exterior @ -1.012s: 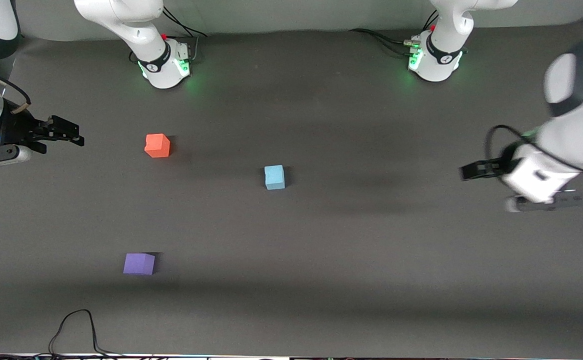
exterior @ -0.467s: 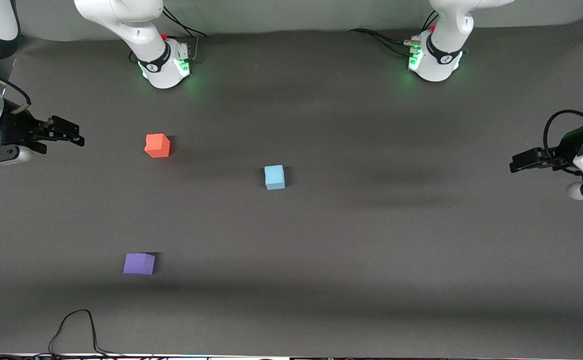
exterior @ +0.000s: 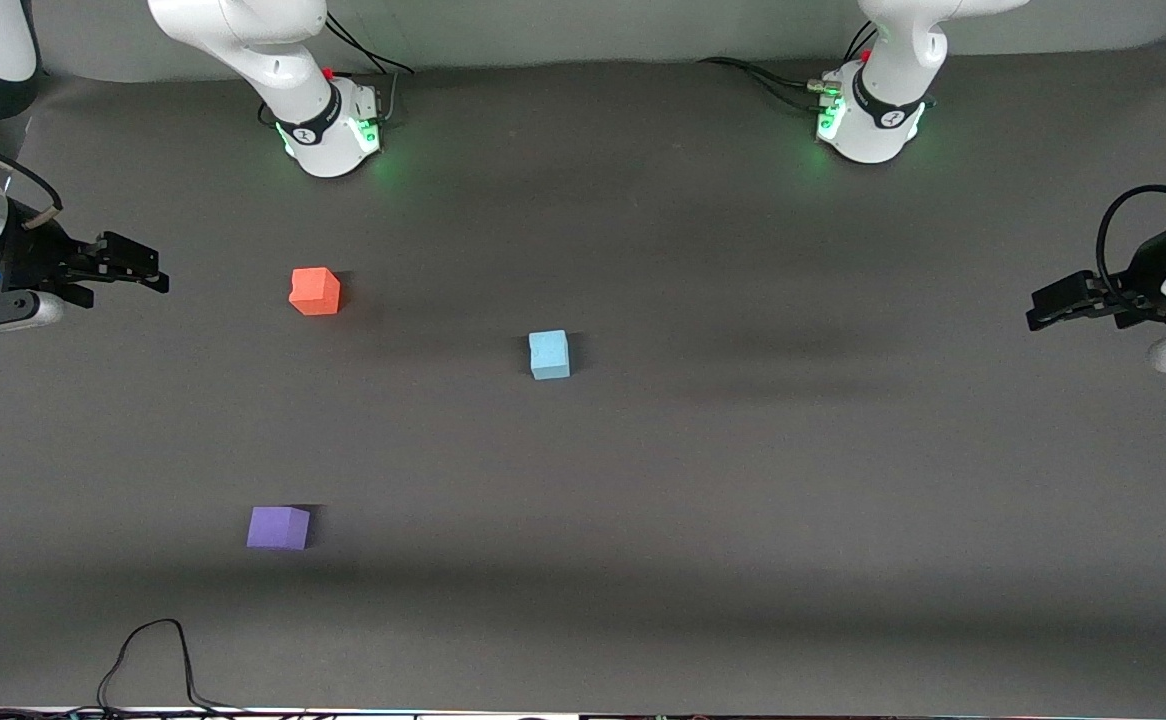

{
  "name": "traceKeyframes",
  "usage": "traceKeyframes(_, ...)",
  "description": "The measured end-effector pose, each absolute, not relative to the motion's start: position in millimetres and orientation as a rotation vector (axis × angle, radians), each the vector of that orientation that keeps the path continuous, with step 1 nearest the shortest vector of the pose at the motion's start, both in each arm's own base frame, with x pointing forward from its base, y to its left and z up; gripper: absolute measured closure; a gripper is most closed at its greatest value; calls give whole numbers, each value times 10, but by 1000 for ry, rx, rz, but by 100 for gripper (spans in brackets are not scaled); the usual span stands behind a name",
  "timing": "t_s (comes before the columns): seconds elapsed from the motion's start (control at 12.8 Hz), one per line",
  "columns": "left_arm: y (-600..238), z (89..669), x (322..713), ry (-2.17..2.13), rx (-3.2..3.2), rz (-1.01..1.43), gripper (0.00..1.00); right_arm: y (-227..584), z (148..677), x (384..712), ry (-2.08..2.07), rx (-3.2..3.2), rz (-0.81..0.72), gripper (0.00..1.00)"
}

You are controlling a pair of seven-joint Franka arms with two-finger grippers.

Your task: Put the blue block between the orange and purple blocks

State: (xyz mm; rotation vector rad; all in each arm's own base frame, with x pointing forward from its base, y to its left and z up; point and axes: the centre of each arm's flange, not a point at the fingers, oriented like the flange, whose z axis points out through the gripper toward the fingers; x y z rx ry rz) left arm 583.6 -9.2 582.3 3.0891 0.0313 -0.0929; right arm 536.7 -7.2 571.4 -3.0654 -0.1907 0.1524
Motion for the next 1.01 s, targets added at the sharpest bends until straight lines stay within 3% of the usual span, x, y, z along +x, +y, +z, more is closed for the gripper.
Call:
traceKeyframes(0.78, -168, 5840, 5820, -1, 3102, -90, 0, 57, 5714, 5368, -215, -3062, 153, 0)
traceKeyframes(1.01, -190, 5835, 5818, -8, 3102, -92, 0, 961, 5726, 5318, -76, -3049, 143, 0)
